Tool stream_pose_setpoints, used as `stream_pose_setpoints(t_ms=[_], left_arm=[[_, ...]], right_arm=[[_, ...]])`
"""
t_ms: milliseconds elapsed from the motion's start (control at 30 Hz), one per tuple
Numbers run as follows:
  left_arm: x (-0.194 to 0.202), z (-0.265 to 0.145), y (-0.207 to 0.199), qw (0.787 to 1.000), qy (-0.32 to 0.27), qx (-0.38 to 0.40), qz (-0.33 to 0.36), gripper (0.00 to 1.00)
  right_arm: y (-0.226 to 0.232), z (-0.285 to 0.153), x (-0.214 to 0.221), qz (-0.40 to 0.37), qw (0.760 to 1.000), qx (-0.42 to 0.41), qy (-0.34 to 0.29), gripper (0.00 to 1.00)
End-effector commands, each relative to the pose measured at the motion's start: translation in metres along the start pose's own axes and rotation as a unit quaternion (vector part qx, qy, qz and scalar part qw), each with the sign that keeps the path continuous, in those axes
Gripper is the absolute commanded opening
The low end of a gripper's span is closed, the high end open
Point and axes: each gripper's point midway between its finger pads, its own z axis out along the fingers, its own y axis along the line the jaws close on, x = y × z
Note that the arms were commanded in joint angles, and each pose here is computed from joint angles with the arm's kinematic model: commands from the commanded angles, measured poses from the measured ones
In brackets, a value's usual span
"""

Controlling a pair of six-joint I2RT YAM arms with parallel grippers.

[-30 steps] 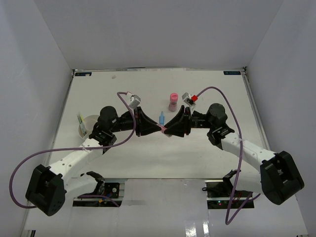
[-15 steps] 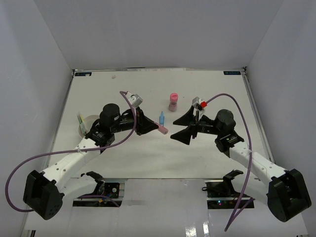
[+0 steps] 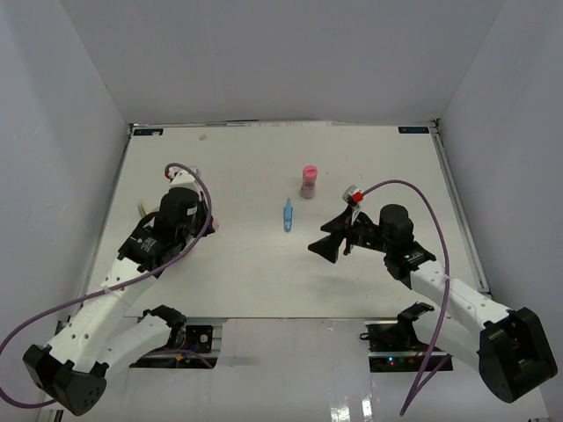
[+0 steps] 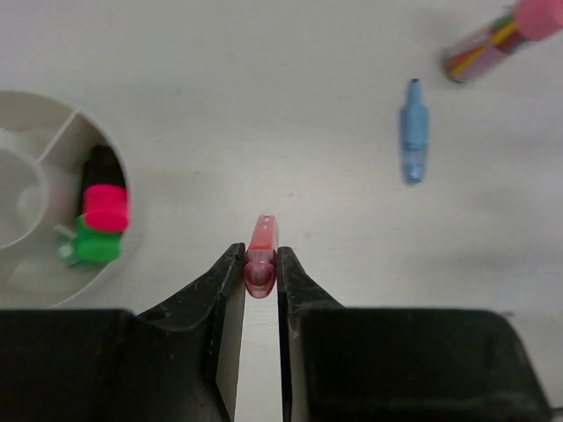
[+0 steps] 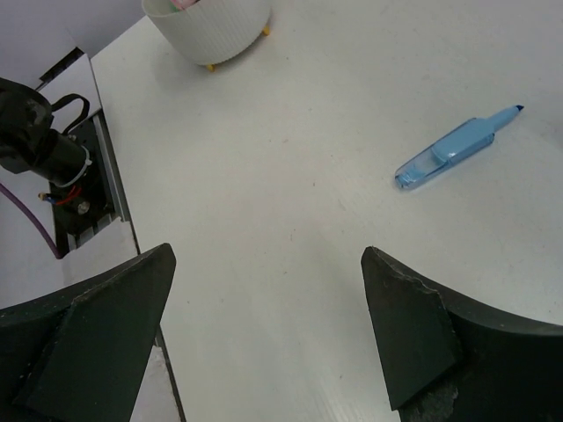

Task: Sort the stationery into containers
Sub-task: Place the pen in the storage box.

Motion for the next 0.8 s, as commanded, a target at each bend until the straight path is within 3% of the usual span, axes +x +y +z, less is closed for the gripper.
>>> stream_pose_setpoints(t_ms=[0,200,367,767], left_arm=[[-0.004,-0.030,0.061,0.989,0.002,-0.150,0.000,0.08],[-0.012,-0.048,0.089,0.975,-0.010,-0.220,0.005,0.07],[-0.009,-0.039,0.102,0.966,0.003,-0.258,0.012,0.06],[-0.006,-0.014,0.148,0.960,0.034,-0.280,-0.001,0.06]], right_arm=[[-0.013,0.000,0.004,-0.006,1.000,0.030,-0.004,0.92],[-0.009,-0.001,0.008,0.009,1.000,0.020,-0.012,0.93],[-0.007,0.000,0.007,0.012,1.000,0.016,-0.015,0.93],[-0.007,-0.002,0.007,0.012,1.000,0.021,-0.021,0.93]])
